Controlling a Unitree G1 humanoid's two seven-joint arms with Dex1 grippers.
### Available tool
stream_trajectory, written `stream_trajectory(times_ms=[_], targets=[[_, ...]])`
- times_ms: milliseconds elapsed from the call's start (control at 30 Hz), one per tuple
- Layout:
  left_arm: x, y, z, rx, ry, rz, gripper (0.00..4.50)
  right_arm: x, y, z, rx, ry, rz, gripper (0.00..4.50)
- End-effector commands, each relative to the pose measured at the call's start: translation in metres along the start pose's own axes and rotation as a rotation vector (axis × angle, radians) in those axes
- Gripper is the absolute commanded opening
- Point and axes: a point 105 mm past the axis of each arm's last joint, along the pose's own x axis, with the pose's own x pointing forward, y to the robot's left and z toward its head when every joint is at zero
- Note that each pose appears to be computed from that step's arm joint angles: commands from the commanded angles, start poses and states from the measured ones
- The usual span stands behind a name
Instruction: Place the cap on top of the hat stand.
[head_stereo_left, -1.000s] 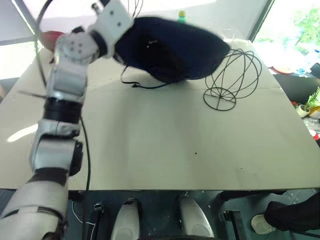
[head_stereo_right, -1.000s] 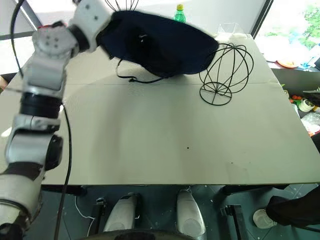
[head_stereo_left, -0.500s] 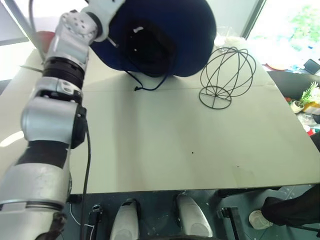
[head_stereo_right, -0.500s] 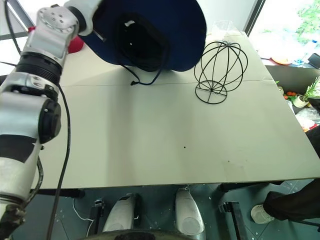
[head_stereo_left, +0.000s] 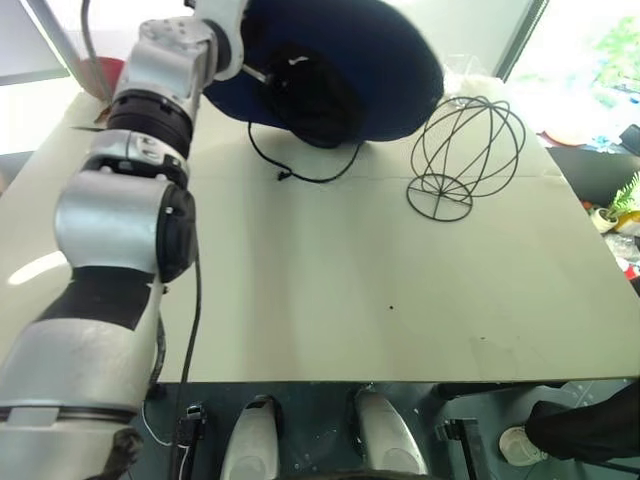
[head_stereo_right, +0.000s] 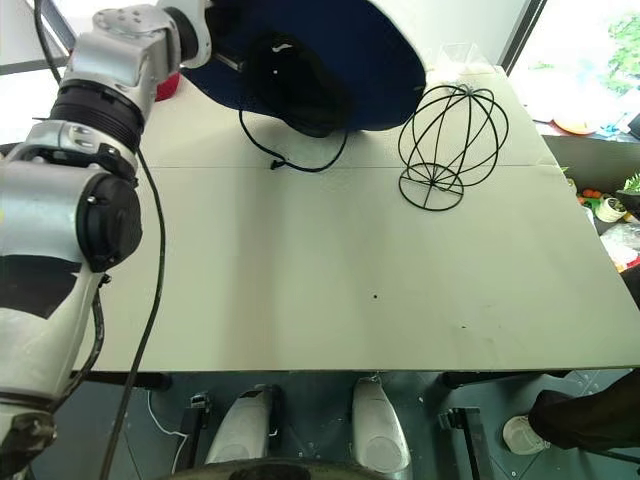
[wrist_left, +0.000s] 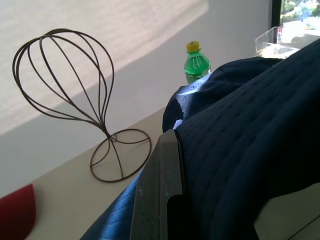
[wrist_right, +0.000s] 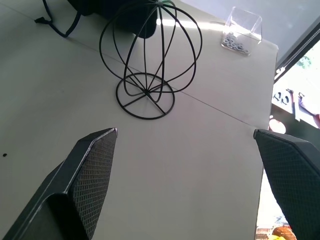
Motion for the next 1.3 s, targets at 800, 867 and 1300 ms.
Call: stream_trajectory(times_ms=[800,867,1300], targets=[[0.007,-0.186,0.098,0.236,-0.382,-0.419,0.02,-0.04,0.004,0.0,0.006,-0.03,-0.157,4.5],[0.004,-0.194,0.084,0.409,-0.44,-0.448,0.02,-0.044,0.005,-0.003,0.016,-0.022,-0.171,4.5],[-0.015,-0.219,-0.022,1.017,-0.615,-0.456,0.02,-0.048,0.007,-0.007,0.028,0.006,-0.173,4.5]])
